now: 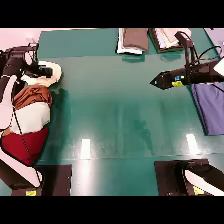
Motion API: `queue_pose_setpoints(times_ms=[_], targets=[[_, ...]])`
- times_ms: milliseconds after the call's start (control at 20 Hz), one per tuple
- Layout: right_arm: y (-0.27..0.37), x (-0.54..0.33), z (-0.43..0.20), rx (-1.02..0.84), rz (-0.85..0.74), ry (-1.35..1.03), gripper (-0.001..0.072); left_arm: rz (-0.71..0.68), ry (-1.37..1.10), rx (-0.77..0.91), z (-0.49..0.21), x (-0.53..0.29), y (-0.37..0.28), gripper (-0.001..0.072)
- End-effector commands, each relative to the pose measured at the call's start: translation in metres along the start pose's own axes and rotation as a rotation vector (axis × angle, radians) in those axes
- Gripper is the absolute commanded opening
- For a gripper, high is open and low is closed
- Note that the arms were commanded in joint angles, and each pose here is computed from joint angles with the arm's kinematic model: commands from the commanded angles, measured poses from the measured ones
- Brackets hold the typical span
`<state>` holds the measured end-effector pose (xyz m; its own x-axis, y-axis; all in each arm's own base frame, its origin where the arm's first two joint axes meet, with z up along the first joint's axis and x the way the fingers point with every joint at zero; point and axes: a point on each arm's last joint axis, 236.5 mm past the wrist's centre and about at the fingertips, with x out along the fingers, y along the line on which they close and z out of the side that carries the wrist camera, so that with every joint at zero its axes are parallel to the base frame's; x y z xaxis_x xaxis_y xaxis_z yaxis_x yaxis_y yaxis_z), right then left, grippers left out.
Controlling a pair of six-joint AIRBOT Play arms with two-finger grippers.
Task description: Fold the shirts.
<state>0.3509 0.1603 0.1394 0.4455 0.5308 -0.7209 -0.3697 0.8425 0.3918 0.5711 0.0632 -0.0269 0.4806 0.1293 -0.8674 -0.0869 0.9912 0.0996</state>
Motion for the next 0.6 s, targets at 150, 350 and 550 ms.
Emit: queue_pose_setpoints(times_ms=[150, 350, 550], targets=[[0.006, -0.011, 0.015, -0.021, 0.001, -0.04, 0.0014, 0.01, -0.07, -0.04, 0.037, -0.041, 0.011, 0.0022], [0.032, -0.062, 0.073, -0.113, -0.004, -0.214, 0.0014, 0.009, -0.422, -0.04, 0.118, -0.21, 0.02, 0.0021], [0.057, -0.131, 0.134, -0.187, -0.021, -0.457, 0.0014, -0.033, -0.727, 0.018, 0.116, -0.406, 0.0, 0.0021]])
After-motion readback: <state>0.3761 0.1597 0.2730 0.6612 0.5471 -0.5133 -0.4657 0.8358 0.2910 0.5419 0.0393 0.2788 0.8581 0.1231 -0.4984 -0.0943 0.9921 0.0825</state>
